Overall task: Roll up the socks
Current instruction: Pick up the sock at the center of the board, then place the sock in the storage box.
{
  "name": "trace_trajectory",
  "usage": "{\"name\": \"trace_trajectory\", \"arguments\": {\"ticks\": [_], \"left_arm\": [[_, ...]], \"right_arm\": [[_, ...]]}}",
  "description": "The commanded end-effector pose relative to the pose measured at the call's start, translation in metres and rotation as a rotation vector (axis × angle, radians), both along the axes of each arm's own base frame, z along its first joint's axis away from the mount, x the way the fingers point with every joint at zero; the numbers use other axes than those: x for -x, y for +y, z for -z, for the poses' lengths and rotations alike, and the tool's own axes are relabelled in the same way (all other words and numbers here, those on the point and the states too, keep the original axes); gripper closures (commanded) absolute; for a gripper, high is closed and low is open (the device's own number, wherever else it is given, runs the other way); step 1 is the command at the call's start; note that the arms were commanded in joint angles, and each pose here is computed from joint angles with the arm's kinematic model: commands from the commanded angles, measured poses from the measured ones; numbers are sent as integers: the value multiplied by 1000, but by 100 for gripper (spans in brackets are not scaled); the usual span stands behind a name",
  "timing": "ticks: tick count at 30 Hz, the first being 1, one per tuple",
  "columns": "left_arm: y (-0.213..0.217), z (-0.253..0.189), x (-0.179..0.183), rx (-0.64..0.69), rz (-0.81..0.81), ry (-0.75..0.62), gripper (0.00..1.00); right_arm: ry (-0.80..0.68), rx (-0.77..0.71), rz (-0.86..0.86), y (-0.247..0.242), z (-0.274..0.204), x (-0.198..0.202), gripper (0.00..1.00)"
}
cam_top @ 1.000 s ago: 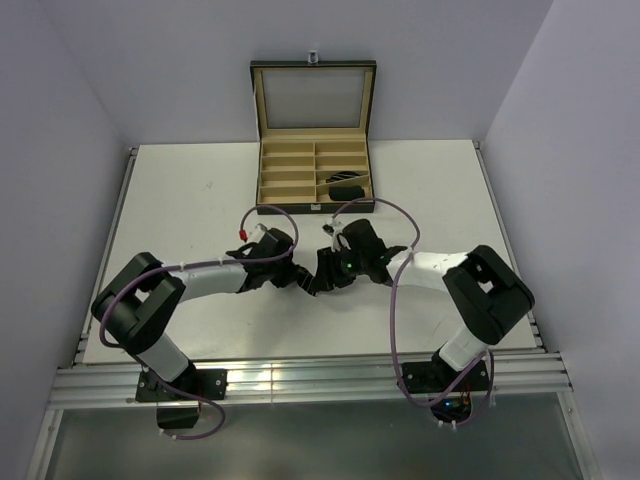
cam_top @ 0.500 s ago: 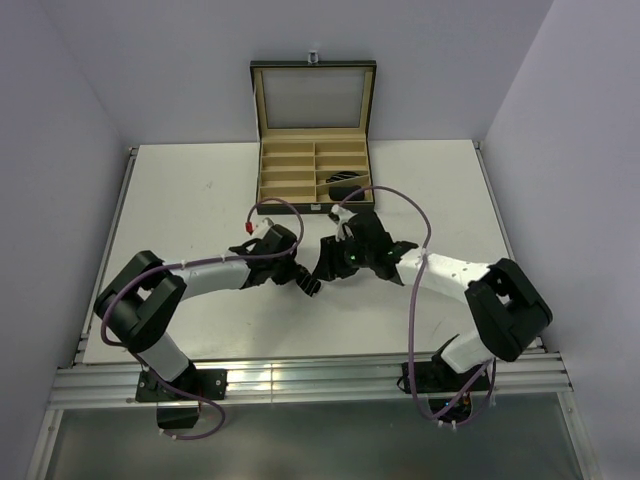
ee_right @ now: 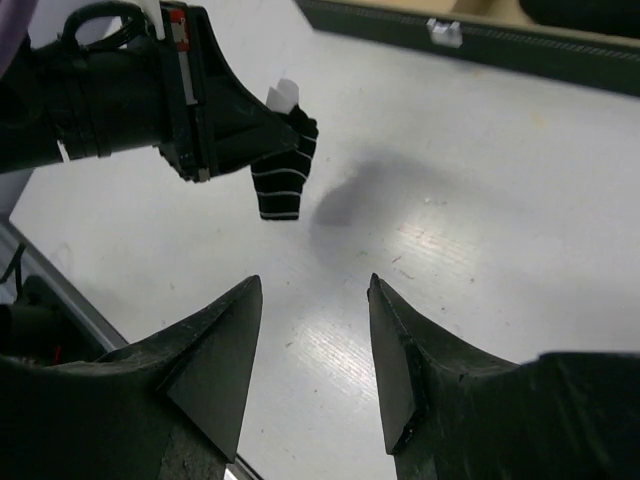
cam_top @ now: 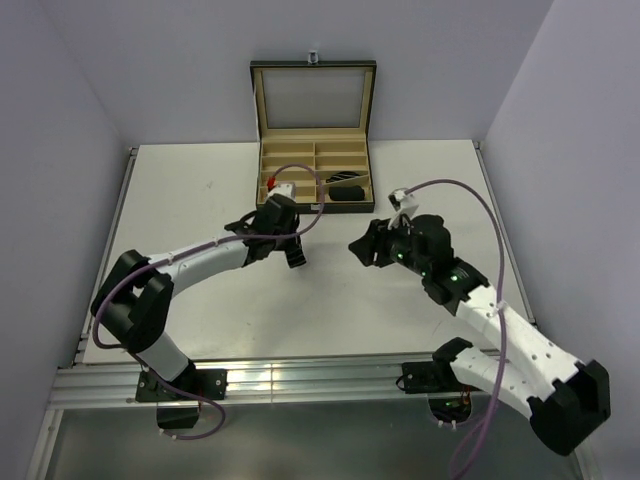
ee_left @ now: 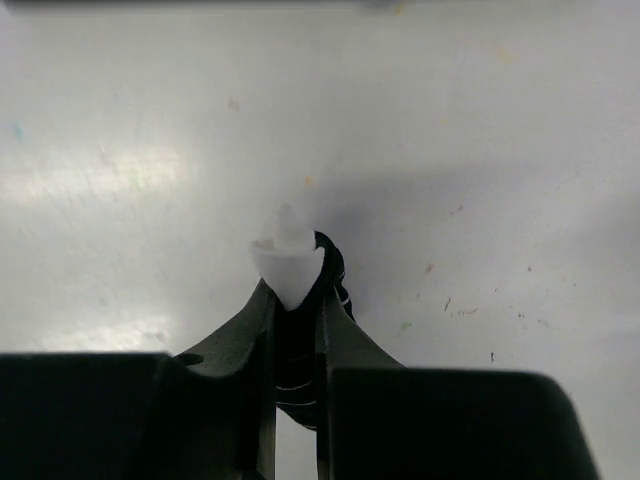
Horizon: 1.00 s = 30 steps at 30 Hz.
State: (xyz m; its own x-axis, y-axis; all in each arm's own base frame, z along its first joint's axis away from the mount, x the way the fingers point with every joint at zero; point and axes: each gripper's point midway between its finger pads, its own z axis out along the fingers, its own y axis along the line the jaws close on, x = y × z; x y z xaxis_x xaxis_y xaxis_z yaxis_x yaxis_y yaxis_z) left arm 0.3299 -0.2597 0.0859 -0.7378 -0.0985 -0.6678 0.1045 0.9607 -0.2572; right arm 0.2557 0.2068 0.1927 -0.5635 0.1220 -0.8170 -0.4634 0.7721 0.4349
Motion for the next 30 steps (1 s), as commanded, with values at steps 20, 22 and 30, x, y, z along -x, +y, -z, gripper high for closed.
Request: {"name": "trace_trajectory", "arguments": {"ticks": [20, 22, 30], "left_arm": [[-1, -133, -153, -412, 784, -693, 100], [-3, -134, -159, -429, 814, -742, 100], [8, -100, -173, -435, 911, -724, 100]], "right_arm": [[-281, 93, 475, -122, -63, 18, 15], [-283, 93, 501, -127, -63, 18, 9], [-270, 104, 523, -131, -58, 17, 5]]}}
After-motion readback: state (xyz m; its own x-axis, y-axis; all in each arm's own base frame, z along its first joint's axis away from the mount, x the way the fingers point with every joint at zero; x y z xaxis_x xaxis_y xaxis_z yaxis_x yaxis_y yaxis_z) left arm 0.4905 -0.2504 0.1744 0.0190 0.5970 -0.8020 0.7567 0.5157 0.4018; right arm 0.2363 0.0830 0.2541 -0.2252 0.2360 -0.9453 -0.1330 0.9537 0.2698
